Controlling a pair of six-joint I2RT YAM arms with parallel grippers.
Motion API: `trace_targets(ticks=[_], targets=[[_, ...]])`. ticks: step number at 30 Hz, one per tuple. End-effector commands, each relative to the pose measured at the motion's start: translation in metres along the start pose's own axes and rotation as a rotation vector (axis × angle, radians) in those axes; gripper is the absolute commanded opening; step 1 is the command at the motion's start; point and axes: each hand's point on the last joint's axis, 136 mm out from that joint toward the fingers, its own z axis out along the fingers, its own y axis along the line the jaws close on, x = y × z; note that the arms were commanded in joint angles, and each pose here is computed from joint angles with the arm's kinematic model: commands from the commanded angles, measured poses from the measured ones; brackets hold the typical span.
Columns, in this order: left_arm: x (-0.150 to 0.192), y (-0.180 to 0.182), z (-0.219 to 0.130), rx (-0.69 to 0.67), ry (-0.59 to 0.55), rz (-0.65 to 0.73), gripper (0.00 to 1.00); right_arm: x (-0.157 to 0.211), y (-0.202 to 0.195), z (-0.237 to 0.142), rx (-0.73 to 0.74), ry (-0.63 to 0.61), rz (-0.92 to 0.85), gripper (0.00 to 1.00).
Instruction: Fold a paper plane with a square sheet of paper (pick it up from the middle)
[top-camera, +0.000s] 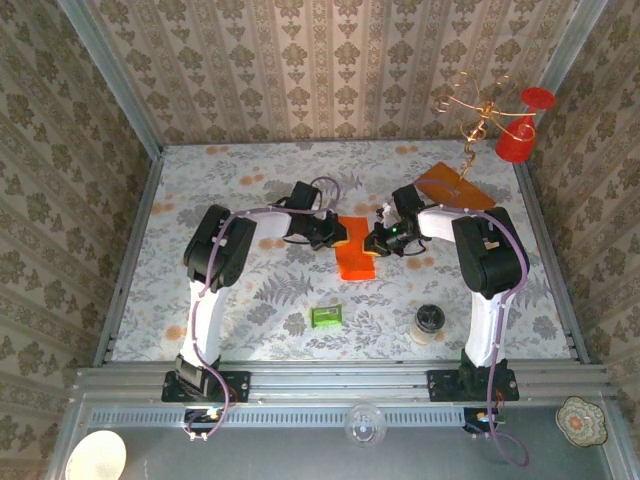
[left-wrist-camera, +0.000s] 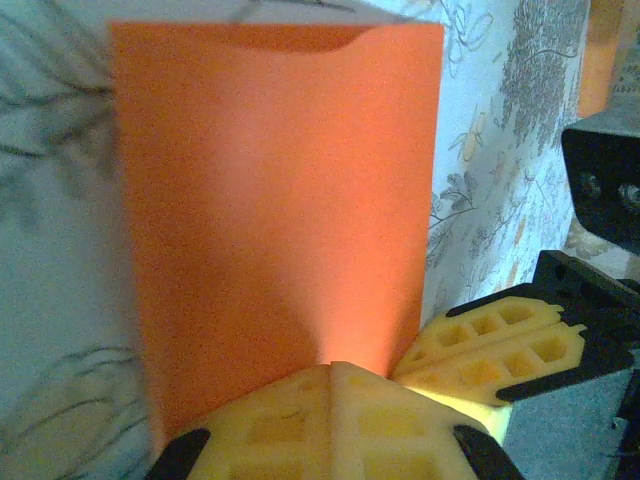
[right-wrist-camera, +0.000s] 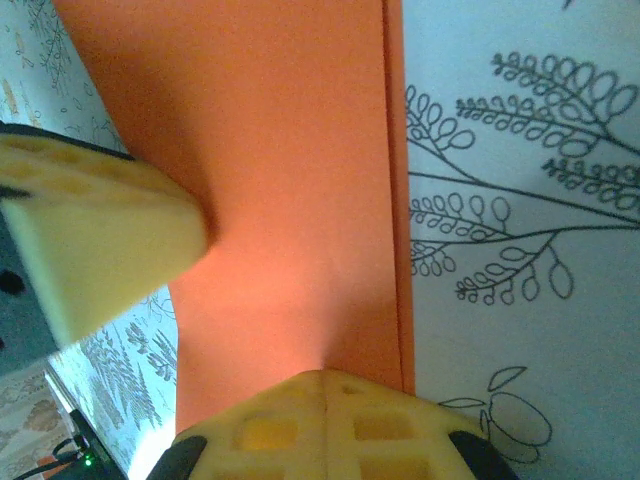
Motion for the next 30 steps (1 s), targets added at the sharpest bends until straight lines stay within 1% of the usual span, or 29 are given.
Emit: trace_targets(ticks=[1, 2, 4, 6, 9, 11, 13, 17, 20, 23, 27, 30], targets=[[-0.006, 0.052, -0.022, -0.104, -0.036, -0.074, 0.00, 0.041, -0.080, 0.016, 0.295, 0.106, 0.144, 0.06], [-0.013, 0.063, -0.035, -0.115, -0.058, -0.095, 0.00, 0.041, -0.080, 0.016, 0.296, 0.105, 0.144, 0.06], [-0.019, 0.067, -0.049, -0.121, -0.080, -0.103, 0.00, 0.041, -0.080, 0.016, 0.296, 0.105, 0.145, 0.06], [-0.022, 0.056, -0.059, -0.111, -0.097, -0.081, 0.00, 0.041, -0.080, 0.015, 0.295, 0.104, 0.145, 0.06], [-0.022, 0.021, -0.066, -0.078, -0.113, -0.012, 0.00, 0.041, -0.080, 0.015, 0.297, 0.104, 0.145, 0.06], [-0.018, 0.001, -0.065, -0.055, -0.122, 0.023, 0.00, 0.041, -0.080, 0.015, 0.298, 0.103, 0.144, 0.06], [-0.004, -0.020, -0.051, -0.014, -0.111, 0.049, 0.00, 0.042, -0.081, 0.015, 0.301, 0.103, 0.146, 0.06], [0.017, -0.031, -0.019, 0.023, -0.047, 0.031, 0.00, 0.043, -0.082, 0.015, 0.302, 0.105, 0.147, 0.06], [0.027, -0.029, 0.001, 0.012, 0.000, 0.026, 0.00, 0.043, -0.082, 0.016, 0.303, 0.107, 0.148, 0.06], [0.030, -0.016, 0.009, -0.011, 0.015, 0.006, 0.00, 0.043, -0.082, 0.015, 0.303, 0.106, 0.147, 0.06], [0.024, 0.012, 0.000, -0.050, -0.005, -0.029, 0.00, 0.043, -0.083, 0.015, 0.303, 0.105, 0.147, 0.06], [0.015, 0.033, -0.017, -0.066, -0.028, -0.059, 0.00, 0.043, -0.083, 0.015, 0.303, 0.105, 0.148, 0.06]])
